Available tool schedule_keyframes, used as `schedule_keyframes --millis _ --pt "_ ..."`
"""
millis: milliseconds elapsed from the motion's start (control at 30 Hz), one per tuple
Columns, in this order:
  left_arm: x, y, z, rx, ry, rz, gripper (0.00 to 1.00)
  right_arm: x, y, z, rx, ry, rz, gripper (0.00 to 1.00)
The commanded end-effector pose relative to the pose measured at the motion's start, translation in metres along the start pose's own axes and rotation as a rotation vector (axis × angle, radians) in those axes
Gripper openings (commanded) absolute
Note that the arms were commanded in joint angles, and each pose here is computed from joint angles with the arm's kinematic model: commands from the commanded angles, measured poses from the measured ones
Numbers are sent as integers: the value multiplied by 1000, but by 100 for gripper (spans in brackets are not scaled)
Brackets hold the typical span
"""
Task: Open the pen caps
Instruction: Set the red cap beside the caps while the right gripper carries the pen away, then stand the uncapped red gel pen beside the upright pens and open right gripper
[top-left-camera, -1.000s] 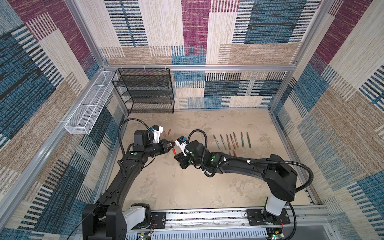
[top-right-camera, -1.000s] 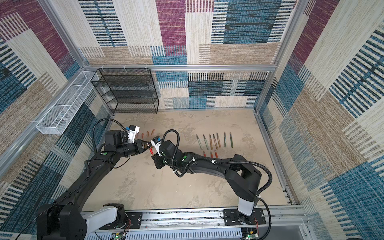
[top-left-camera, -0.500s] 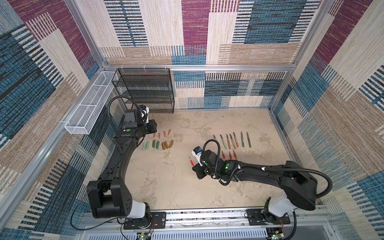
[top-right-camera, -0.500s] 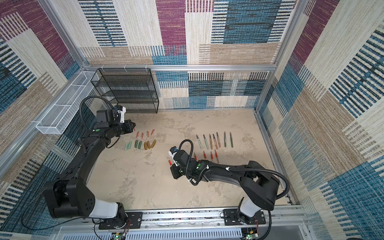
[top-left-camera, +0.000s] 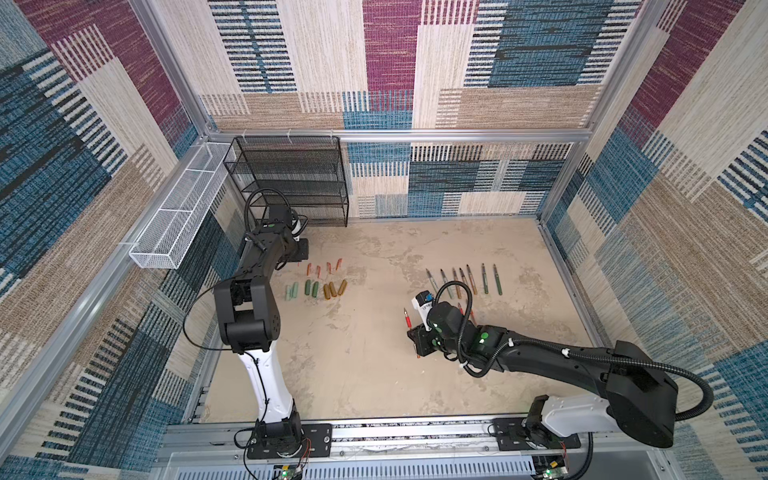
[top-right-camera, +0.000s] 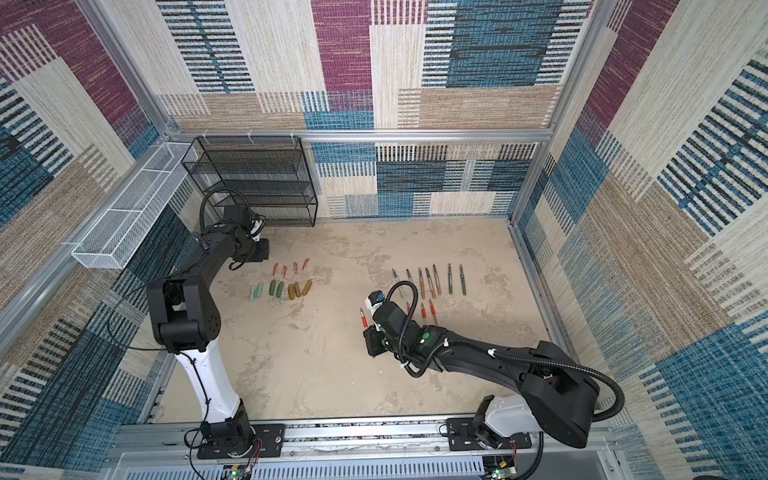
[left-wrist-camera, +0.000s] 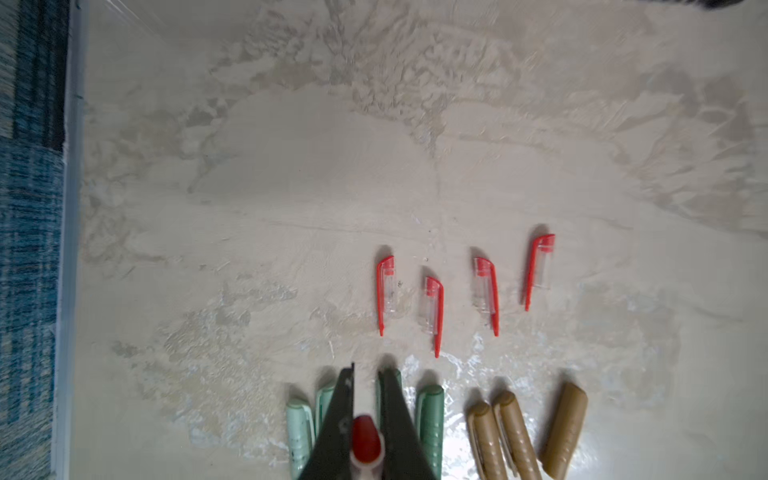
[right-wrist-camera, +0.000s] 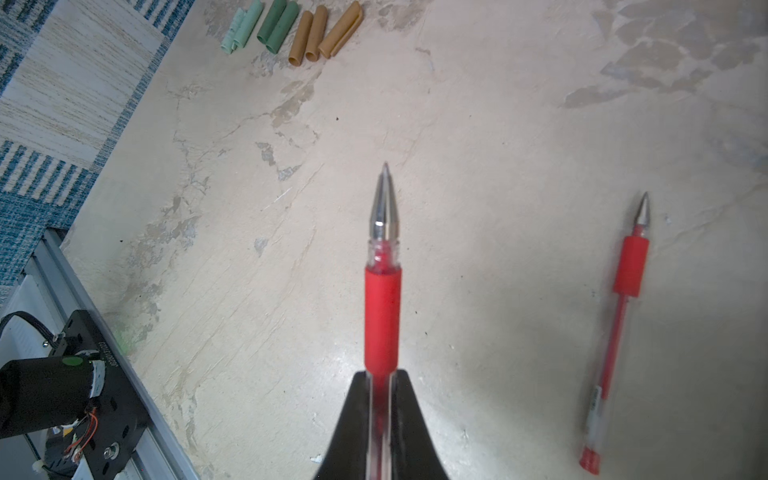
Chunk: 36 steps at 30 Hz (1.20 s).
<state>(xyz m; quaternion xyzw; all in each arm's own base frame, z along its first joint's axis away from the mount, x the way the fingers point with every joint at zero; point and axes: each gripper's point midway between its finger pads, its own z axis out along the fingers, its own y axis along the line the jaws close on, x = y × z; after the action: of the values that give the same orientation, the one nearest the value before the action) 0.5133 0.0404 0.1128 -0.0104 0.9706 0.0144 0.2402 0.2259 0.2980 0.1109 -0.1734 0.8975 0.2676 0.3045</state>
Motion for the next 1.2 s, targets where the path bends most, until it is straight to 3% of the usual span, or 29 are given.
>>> schedule_keyframes --millis 0,300,600,833,967,1167 --pt "10 5 16 -26 75 35 0 -1 -9 -4 28 -20 29 0" --pt "23 19 63 -95 170 69 2 0 -17 -7 46 -13 41 1" --pt "20 18 63 -91 165 49 25 -3 -24 -3 93 14 60 2" --pt "6 11 28 -54 105 4 38 -6 -28 -2 111 39 83 2" --pt "-1 5 -18 -35 11 -19 53 -7 -34 0 128 46 107 3" --pt "8 -15 -90 72 -134 -64 62 -14 -48 10 199 94 107 3"
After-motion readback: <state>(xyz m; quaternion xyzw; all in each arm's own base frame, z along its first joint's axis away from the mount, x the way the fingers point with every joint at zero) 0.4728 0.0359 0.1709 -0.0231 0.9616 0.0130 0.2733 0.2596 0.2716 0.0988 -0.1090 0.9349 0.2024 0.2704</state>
